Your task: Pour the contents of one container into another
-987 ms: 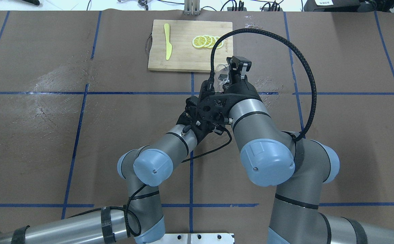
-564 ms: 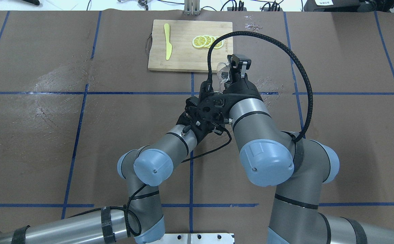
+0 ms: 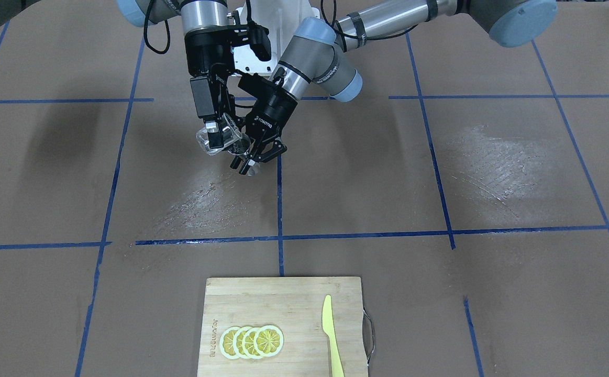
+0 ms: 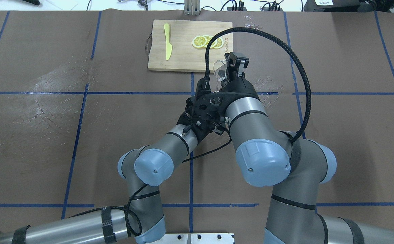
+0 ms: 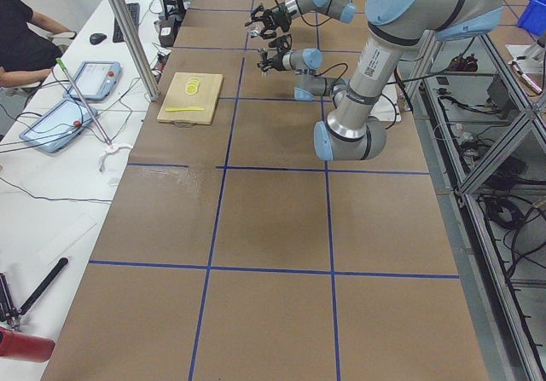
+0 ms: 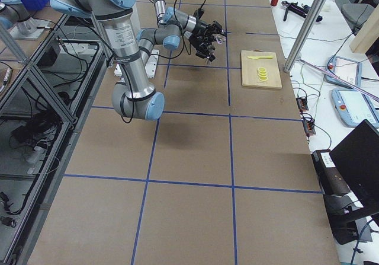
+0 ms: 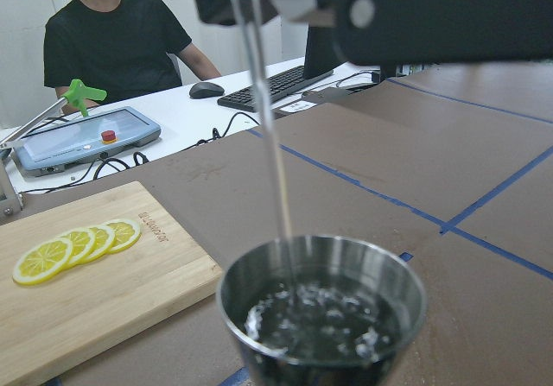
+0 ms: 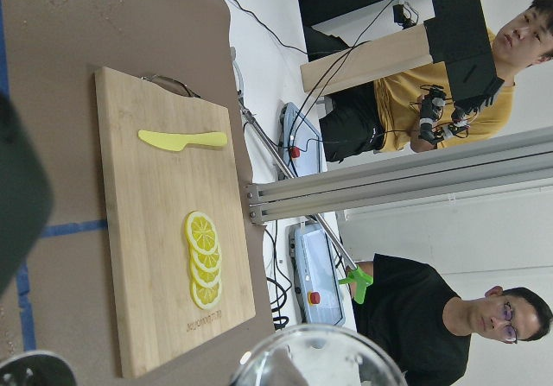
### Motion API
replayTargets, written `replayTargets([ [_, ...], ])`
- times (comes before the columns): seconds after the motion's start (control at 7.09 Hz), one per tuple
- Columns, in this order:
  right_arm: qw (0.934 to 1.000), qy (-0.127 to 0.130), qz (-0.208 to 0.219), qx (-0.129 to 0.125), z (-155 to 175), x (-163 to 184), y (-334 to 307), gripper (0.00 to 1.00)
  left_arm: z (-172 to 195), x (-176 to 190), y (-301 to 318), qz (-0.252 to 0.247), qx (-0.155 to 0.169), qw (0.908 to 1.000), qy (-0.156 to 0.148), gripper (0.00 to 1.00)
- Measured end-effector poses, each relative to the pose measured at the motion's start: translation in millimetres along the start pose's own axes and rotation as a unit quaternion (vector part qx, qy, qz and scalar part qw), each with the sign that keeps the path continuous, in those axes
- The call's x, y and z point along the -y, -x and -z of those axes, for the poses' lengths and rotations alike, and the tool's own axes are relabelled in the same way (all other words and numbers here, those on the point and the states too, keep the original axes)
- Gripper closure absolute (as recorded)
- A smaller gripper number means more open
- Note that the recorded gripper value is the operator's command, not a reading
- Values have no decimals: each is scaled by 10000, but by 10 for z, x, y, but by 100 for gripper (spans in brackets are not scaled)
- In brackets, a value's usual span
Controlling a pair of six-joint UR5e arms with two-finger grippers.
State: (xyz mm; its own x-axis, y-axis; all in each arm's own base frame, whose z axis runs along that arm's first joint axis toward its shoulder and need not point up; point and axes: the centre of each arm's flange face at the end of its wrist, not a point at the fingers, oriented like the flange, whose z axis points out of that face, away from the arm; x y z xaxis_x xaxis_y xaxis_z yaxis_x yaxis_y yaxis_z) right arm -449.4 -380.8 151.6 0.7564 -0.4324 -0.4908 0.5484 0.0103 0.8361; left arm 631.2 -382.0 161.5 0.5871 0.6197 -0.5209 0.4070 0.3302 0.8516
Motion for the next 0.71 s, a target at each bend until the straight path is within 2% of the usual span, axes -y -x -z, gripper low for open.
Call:
replayTargets([
  [0.56, 9981, 3, -614, -2, -5, -19, -11, 100, 19, 27, -1, 53, -38, 10000, -76, 100],
  [0.71, 9959, 9, -908, -2, -8, -41, -25, 100, 23, 36, 3, 69, -48, 9999, -103, 100],
])
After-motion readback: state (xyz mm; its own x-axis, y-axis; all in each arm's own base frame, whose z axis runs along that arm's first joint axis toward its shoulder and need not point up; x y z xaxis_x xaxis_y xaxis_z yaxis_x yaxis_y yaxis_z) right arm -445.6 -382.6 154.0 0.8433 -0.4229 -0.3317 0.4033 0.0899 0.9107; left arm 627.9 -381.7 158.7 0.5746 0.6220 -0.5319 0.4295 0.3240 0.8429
